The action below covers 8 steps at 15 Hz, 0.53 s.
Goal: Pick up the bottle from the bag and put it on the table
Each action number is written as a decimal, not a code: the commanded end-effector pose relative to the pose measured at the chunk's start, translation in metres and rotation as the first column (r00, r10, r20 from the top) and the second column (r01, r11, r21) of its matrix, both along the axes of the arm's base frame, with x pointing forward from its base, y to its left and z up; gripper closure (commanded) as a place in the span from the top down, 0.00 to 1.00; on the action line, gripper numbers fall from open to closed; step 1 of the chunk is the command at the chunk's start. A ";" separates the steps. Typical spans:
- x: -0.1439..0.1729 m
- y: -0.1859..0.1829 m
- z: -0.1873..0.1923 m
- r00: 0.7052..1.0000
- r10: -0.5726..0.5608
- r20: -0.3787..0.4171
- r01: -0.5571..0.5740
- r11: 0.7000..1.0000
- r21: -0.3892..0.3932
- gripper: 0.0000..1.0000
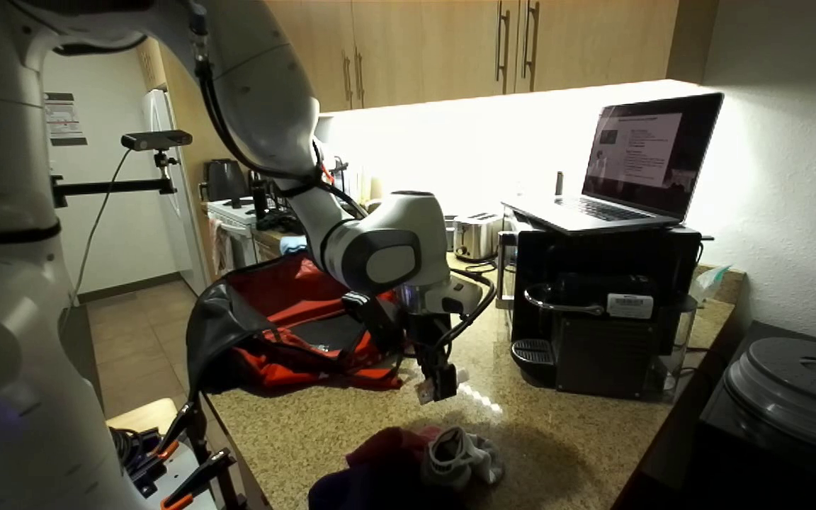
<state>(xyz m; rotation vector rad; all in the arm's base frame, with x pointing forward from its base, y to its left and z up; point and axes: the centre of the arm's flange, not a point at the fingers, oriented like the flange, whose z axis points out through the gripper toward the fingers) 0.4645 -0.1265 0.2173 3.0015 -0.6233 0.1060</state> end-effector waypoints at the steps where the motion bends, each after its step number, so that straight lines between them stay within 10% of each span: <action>1: 0.007 -0.009 -0.009 0.999 0.014 0.034 -0.014 1.000 -0.018 0.12; 8: 0.015 -0.029 -0.018 0.999 -0.008 0.039 0.009 0.999 -0.041 0.12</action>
